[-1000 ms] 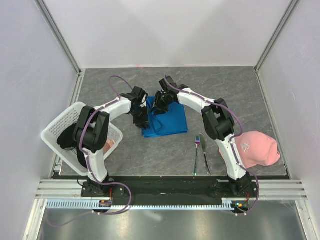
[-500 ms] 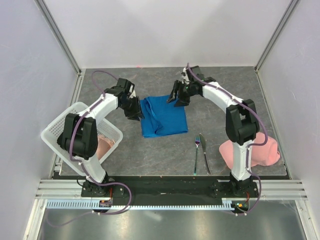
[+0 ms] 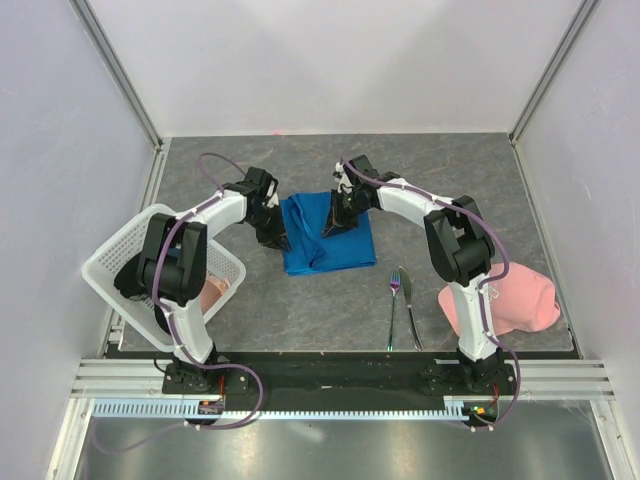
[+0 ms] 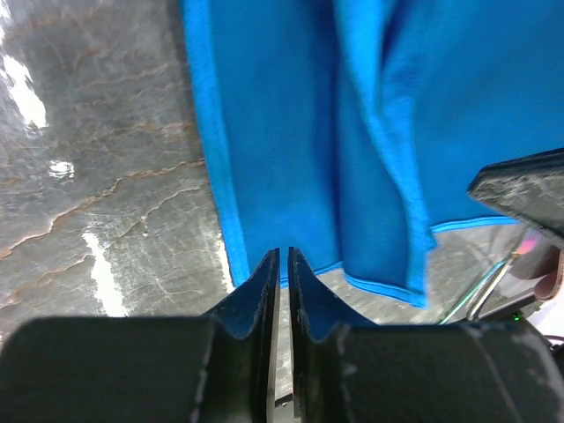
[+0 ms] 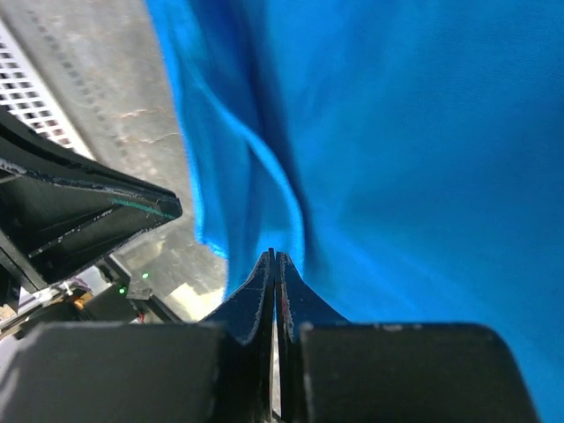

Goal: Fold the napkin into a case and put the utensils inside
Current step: Fold the rectangle-folded napkin at the center of the board.

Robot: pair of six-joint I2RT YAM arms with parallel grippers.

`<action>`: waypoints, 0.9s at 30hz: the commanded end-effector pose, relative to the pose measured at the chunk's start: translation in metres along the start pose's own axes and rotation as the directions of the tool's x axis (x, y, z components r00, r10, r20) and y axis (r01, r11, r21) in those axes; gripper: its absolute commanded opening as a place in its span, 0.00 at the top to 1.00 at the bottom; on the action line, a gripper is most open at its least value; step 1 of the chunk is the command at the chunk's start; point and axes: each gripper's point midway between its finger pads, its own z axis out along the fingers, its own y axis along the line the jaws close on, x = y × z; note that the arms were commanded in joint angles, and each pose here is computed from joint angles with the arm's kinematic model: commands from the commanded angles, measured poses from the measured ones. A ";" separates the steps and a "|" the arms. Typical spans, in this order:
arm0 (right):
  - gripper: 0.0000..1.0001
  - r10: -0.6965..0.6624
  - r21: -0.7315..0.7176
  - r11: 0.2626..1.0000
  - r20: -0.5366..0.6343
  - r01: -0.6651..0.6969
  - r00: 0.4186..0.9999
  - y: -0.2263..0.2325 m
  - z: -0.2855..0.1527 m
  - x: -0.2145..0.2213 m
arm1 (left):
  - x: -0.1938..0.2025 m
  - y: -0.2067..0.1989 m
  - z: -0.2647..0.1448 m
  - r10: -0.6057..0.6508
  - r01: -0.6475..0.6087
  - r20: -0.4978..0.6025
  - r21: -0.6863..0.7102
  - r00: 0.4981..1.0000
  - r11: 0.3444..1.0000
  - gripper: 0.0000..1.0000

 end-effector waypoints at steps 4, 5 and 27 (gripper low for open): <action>1.00 -0.029 0.038 0.999 -0.013 0.029 0.999 -0.013 0.010 0.012 | 0.010 0.004 0.015 -0.032 0.032 -0.027 -0.001 0.999 0.999 0.88; 1.00 -0.031 0.043 0.999 -0.020 0.032 0.999 -0.015 0.011 0.014 | 0.011 0.004 0.016 -0.030 0.030 -0.027 -0.001 0.999 1.000 0.88; 1.00 -0.064 -0.123 0.991 -0.085 0.054 0.994 0.071 0.063 0.037 | 0.003 0.028 -0.032 -0.077 0.084 0.108 -0.057 0.991 0.995 0.85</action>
